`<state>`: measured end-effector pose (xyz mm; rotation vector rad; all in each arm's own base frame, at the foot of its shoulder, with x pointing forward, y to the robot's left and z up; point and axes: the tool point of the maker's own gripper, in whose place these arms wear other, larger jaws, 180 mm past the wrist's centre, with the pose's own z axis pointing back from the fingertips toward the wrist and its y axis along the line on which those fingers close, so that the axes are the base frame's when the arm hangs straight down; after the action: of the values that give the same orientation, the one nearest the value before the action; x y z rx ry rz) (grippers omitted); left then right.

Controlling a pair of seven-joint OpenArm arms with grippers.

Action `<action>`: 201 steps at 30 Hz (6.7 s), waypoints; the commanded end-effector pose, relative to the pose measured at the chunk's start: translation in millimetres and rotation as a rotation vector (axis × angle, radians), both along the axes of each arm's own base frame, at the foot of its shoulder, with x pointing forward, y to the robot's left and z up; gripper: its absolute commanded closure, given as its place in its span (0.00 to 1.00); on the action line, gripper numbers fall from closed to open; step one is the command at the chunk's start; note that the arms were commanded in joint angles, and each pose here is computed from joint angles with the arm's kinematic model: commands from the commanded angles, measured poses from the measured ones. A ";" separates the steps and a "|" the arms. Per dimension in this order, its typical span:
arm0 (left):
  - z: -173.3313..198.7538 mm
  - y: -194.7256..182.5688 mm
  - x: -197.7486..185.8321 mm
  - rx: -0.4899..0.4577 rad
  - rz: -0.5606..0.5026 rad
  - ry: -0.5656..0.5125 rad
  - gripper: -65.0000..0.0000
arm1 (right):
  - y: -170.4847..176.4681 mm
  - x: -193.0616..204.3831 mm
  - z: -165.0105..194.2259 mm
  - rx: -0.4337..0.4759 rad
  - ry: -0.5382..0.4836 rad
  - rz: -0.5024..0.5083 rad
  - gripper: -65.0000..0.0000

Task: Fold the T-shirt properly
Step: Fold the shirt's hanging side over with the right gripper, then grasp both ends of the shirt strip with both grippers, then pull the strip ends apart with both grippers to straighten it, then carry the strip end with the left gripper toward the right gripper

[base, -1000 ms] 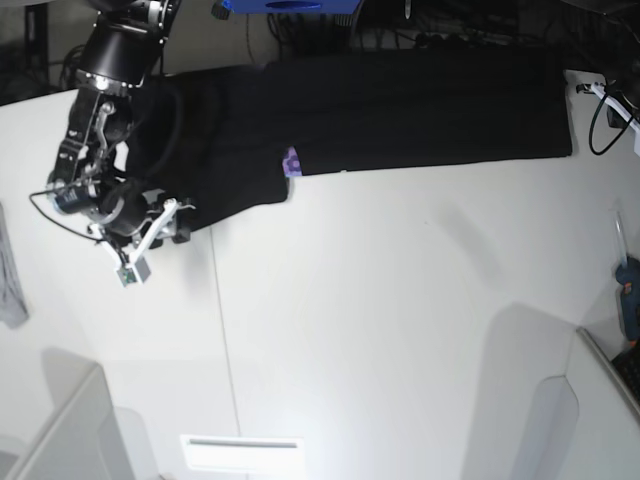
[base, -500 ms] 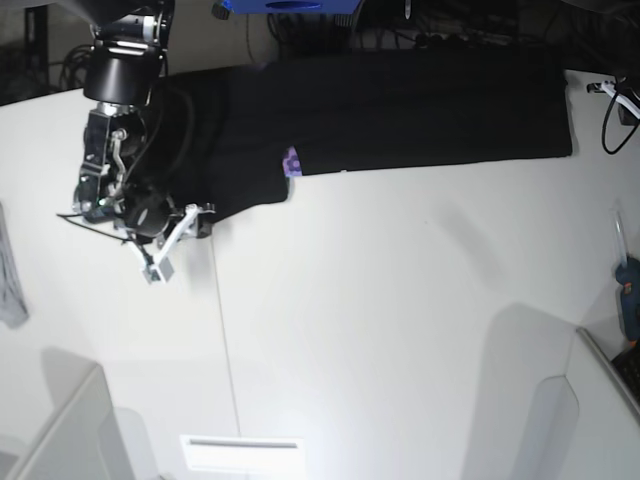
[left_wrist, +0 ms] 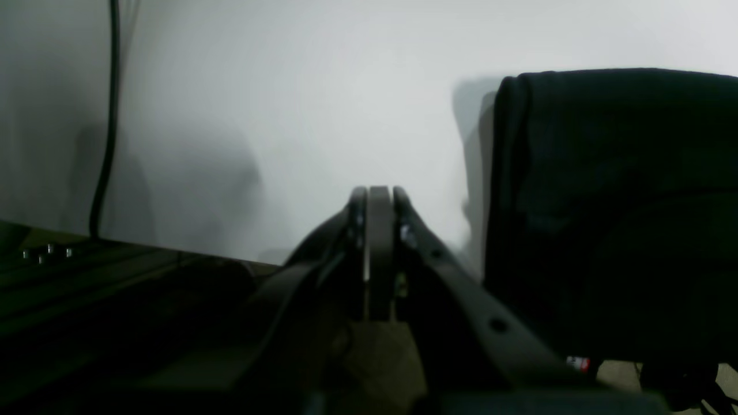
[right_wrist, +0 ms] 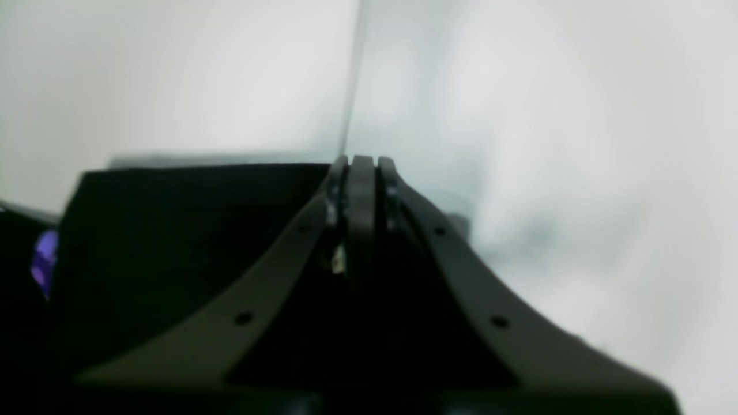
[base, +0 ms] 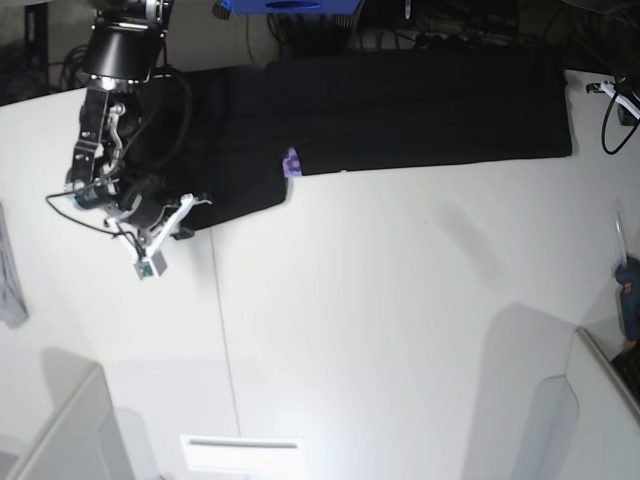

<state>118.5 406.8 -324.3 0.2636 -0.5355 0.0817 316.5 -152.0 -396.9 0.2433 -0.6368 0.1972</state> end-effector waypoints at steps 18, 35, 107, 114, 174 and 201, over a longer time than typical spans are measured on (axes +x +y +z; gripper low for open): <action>9.1 4.7 3.9 0.028 -0.016 -0.013 1.00 | 6.1 -79.4 37.2 -0.038 -0.045 0.020 1.00; 9.2 4.4 5.1 0.028 -0.017 -0.015 1.00 | 3.0 -141.8 19.0 0.100 0.066 0.023 1.00; -110.8 -95.5 104.1 -0.182 -0.152 0.121 1.00 | -74.6 -66.3 -46.1 0.053 0.079 -0.235 1.00; -79.5 -87.9 111.3 -0.106 -0.167 0.062 1.00 | -74.5 -56.1 -24.1 0.028 0.010 -0.215 1.00; -101.4 -94.0 104.7 -0.429 -0.042 -0.019 1.00 | -50.8 -61.4 44.2 -0.060 -0.102 -0.040 1.00; -32.2 -206.8 113.5 -0.309 -0.427 -0.194 1.00 | -42.4 -62.5 41.3 -0.034 -0.096 -0.046 1.00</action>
<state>224.7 203.4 -367.4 -0.1540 -0.7033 -0.2179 245.7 -194.2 -367.6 0.1883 -0.6820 0.1593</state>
